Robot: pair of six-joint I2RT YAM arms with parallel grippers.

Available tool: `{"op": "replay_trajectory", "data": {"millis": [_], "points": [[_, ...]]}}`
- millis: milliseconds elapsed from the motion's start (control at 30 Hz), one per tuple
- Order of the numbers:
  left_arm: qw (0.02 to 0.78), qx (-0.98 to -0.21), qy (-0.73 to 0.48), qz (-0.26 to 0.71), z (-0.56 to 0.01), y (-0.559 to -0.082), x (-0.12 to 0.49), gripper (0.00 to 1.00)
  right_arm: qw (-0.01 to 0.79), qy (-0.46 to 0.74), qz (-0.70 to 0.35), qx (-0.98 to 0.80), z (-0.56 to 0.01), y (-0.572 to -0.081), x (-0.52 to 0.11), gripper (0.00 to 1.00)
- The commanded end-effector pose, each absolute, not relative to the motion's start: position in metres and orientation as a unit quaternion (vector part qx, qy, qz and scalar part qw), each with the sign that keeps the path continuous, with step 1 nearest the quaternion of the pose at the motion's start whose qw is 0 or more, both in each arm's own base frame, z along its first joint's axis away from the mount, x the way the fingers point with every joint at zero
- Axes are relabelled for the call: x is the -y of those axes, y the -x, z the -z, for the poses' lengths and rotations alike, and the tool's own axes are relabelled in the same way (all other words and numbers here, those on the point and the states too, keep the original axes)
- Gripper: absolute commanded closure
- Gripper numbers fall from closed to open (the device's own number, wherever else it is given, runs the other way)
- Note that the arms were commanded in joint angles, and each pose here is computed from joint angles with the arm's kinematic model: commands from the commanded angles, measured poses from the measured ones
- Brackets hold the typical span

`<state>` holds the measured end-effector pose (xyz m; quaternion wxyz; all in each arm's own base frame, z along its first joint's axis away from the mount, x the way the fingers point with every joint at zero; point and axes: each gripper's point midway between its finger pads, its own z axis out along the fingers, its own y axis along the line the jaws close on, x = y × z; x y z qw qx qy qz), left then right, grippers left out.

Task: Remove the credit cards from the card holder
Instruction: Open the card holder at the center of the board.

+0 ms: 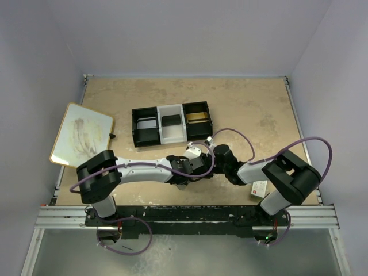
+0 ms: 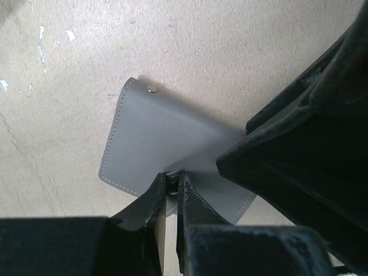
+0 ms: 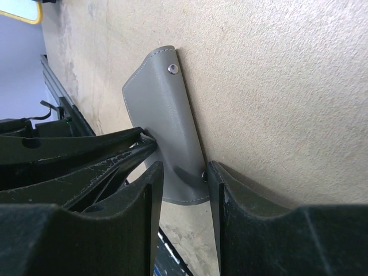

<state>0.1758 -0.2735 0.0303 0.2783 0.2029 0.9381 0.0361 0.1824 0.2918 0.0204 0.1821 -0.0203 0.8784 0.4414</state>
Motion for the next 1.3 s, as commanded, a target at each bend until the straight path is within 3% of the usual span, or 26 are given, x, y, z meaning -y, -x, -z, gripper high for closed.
{"op": "replay_trajectory", "data": {"millis": [0,100,200,400,633,767,900,1100,1267], "points": [[0.284,-0.935,-0.211,0.031,-0.039,-0.172,0.290,1.00,0.149,-0.002,-0.364,-0.919,0.022,-0.170,-0.267,0.59],[0.308,-0.926,-0.196,0.093,-0.060,-0.174,0.309,1.00,0.152,-0.016,-0.352,-0.923,0.024,-0.171,-0.262,0.59],[0.331,-0.924,-0.166,0.096,-0.070,-0.180,0.304,0.91,0.163,-0.023,-0.348,-0.923,0.020,-0.173,-0.258,0.59],[0.354,-0.931,-0.070,0.060,-0.065,-0.182,0.264,0.51,0.176,-0.022,-0.349,-0.920,0.011,-0.179,-0.260,0.58],[0.343,-0.935,-0.022,0.089,-0.061,-0.174,0.262,0.43,0.187,-0.013,-0.358,-0.915,-0.004,-0.184,-0.264,0.58],[0.353,-0.923,0.069,0.139,-0.081,-0.180,0.272,0.28,0.202,-0.008,-0.359,-0.911,-0.016,-0.188,-0.265,0.57],[0.333,-0.922,0.126,0.156,-0.082,-0.180,0.283,0.26,0.211,-0.001,-0.366,-0.906,-0.027,-0.191,-0.268,0.57],[0.297,-0.945,0.123,0.052,-0.050,-0.176,0.276,0.26,0.219,0.001,-0.372,-0.902,-0.033,-0.194,-0.270,0.57],[0.292,-0.946,0.135,0.044,-0.044,-0.175,0.274,0.28,0.218,0.003,-0.374,-0.901,-0.033,-0.192,-0.269,0.57]]}}
